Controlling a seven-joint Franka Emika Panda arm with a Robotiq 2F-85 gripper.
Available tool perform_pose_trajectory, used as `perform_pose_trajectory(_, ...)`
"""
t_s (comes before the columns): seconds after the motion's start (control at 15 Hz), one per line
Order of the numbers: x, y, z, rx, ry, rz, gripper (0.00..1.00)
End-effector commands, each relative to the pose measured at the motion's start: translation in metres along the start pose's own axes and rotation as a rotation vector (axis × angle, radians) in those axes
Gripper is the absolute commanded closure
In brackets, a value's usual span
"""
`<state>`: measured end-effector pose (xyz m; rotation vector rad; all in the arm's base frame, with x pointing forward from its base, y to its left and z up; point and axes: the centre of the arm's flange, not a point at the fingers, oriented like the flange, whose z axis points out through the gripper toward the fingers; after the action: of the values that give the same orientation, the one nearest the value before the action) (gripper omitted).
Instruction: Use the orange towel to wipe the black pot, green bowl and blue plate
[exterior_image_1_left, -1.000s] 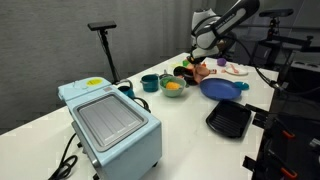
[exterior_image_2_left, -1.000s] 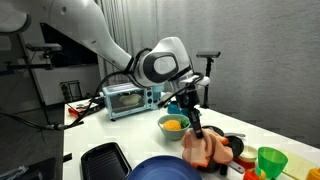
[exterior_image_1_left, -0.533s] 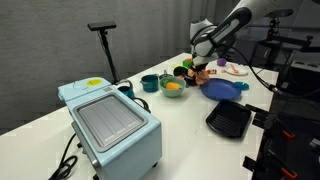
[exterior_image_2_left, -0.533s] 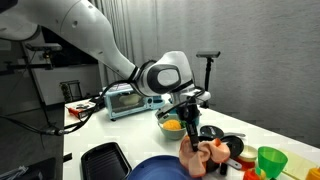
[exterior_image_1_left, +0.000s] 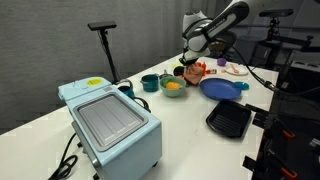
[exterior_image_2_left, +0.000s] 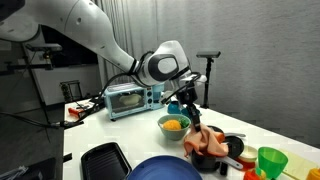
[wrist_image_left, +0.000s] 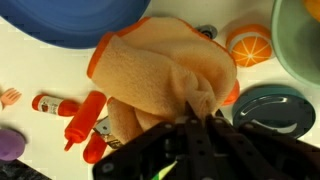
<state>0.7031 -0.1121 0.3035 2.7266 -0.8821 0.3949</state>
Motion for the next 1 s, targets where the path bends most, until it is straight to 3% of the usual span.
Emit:
perform_pose_trajectory(0.0,0.017,0.02,0.019,-0.066,0.024,0.044,0.99)
perform_pose_trajectory(0.33,0.02,0.055,0.044,-0.089,-0.019,0.141,0.99)
perform_pose_trajectory(0.53,-0.001,0.047,0.034,0.045,-0.094,0.105,0.99)
perform_pose_trajectory(0.73,-0.022,0.016,0.018,0.2,-0.132,0.082,0.99)
perform_pose_trajectory(0.93,-0.023,-0.014,0.0,0.25,-0.059,0.031,0.99)
